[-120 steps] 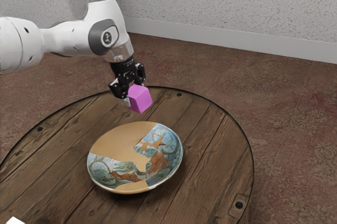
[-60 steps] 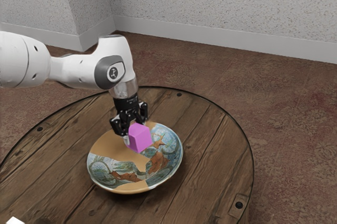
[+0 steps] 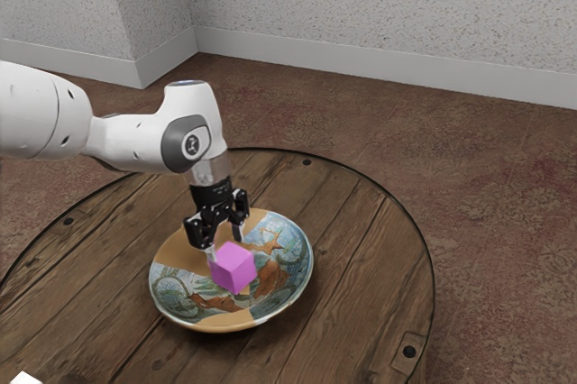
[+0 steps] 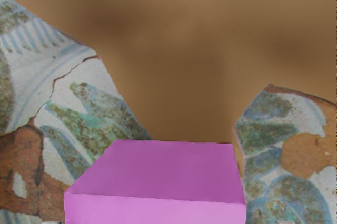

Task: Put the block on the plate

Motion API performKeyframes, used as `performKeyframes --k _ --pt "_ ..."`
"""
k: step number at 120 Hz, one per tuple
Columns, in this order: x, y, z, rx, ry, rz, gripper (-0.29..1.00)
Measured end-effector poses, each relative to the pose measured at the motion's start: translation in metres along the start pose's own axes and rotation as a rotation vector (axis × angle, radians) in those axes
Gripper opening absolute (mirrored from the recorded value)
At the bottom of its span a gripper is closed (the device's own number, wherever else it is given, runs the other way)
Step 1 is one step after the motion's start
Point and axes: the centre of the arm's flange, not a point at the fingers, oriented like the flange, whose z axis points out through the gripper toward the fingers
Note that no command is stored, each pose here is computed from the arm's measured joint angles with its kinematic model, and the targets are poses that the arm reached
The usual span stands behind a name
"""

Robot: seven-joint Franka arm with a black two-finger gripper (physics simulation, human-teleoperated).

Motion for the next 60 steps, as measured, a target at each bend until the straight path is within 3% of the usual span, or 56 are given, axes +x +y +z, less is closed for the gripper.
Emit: performKeyframes --k 28,60 --pt "-0.002 -0.004 -0.016 -0.009 -0.008 0.003 0.65" --pt "-0.026 -0.018 -0.121 -0.037 -0.025 0.066 0.69"
